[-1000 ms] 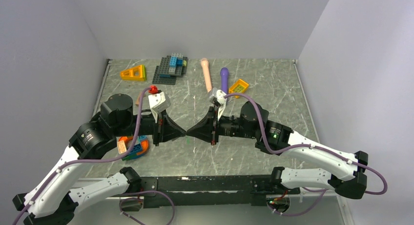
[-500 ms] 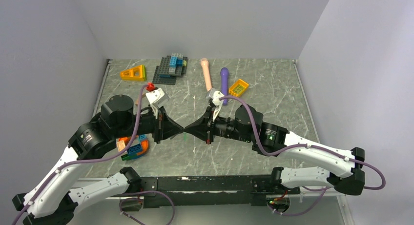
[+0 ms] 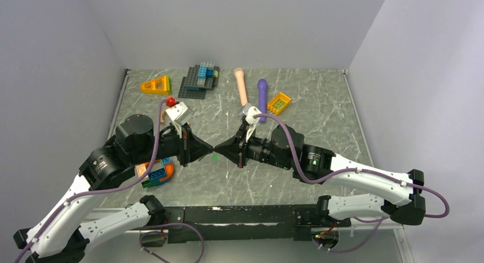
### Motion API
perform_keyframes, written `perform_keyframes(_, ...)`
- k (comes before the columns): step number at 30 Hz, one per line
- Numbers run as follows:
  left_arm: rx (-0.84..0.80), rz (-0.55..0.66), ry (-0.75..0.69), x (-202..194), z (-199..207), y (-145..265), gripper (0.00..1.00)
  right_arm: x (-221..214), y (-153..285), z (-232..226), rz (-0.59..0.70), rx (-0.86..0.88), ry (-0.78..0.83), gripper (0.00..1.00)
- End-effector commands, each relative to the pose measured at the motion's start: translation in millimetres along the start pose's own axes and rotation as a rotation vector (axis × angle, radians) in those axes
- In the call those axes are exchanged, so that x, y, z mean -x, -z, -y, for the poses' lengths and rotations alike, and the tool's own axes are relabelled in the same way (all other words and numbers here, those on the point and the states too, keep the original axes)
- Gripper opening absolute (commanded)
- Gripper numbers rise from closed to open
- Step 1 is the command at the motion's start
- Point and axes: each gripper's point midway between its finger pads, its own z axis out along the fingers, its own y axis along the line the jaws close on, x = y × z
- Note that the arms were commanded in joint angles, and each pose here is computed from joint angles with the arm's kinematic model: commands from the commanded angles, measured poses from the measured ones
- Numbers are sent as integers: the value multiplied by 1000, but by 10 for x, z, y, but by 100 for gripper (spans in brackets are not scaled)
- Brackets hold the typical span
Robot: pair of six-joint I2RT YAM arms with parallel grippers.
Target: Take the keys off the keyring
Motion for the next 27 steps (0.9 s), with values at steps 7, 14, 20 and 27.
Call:
perform_keyframes(7,138,197,-18,404,-232,19,6,238,93,-434,69,156,-41,0)
perform_keyframes(14,150,226,-2,411,-257,44,1,272,89,-401,114,132,-78,0)
perform_keyframes(20,174,273,29,446,-299,77,0,253,69,-404,153,116,-96,0)
perform_keyframes(27,188,379,113,509,-346,124,0,215,-4,-411,217,73,-106,0)
